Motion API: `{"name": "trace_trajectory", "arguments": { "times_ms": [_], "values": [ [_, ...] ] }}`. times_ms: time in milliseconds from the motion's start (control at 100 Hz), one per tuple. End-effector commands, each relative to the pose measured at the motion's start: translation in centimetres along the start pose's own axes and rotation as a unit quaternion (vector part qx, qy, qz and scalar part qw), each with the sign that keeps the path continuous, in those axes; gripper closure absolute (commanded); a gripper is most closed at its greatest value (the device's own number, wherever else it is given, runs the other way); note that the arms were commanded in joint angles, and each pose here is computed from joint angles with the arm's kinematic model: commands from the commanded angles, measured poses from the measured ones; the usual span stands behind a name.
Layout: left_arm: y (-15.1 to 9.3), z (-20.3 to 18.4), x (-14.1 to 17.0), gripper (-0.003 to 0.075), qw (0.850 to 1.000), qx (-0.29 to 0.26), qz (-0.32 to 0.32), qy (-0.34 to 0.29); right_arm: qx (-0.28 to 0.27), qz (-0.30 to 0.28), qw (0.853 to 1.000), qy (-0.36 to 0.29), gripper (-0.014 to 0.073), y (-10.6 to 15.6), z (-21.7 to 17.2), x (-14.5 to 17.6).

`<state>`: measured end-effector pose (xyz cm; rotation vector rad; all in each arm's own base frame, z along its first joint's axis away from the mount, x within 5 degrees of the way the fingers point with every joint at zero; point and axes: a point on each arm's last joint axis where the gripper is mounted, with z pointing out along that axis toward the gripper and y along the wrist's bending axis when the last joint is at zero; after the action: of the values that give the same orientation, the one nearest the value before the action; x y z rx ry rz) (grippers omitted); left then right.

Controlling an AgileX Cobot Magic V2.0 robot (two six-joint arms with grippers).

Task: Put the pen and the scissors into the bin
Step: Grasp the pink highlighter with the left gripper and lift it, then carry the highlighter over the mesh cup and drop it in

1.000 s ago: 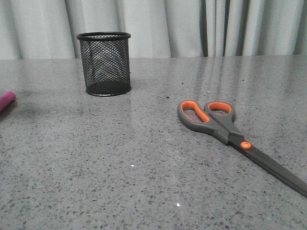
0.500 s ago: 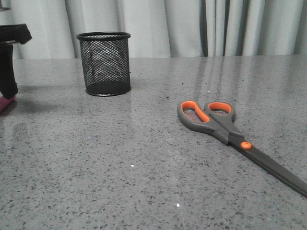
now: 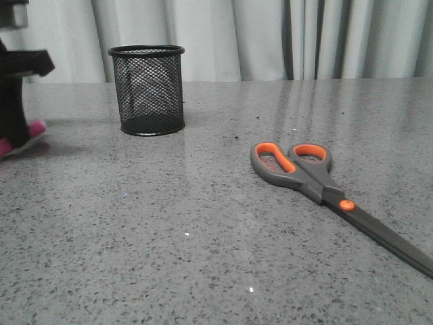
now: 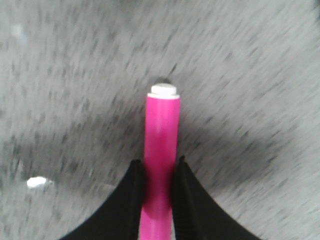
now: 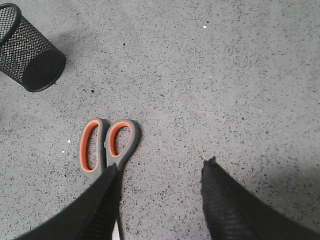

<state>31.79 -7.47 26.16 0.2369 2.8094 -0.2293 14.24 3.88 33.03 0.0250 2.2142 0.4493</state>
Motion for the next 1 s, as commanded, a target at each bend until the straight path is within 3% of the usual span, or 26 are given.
{"name": "trace_trajectory", "arguments": {
  "times_ms": [0,100,220,330,400,500,570,790,990],
  "values": [
    [-1.1,-4.9,-1.4,0.0739,0.988,0.032,0.001,-0.150,-0.006,-0.009,0.999,-0.049,0.0258,0.4,-0.6,-1.5],
    [-2.3,-9.5,-2.2,0.0739,0.950,0.079,0.005,-0.303,-0.006,-0.009,0.999,-0.049,0.0258,0.4,-0.6,-1.5],
    [-3.6,-14.4,-2.6,0.0738,0.879,0.127,0.008,-0.460,-0.006,-0.009,0.998,-0.058,0.0258,0.4,-0.7,-1.6],
    [-5.7,-15.7,-2.6,0.0738,0.841,0.160,0.053,-0.513,-0.006,-0.009,0.997,-0.072,0.0258,0.4,-0.6,-1.9],
    [-7.1,-15.1,-2.9,0.0738,0.831,0.179,0.080,-0.521,-0.006,-0.008,0.997,-0.077,0.0258,0.4,-0.6,-2.0],
    [-8.4,-13.6,-3.6,0.0738,0.826,0.193,0.095,-0.521,-0.004,-0.007,0.997,-0.075,0.0258,0.3,-0.3,-2.0],
    [-8.8,-12.1,-4.3,0.0738,0.830,0.196,0.094,-0.514,-0.004,-0.006,0.997,-0.071,0.0258,0.3,-0.2,-2.0],
    [-8.8,-6.4,-6.1,0.0738,0.860,0.201,0.072,-0.463,-0.004,-0.006,0.998,-0.066,0.0258,0.3,-0.2,-1.9],
    [-10.0,-4.3,-6.1,0.0738,0.853,0.251,0.123,-0.441,-0.004,-0.006,0.998,-0.063,0.0258,0.3,-0.2,-1.8]
  ]
}}
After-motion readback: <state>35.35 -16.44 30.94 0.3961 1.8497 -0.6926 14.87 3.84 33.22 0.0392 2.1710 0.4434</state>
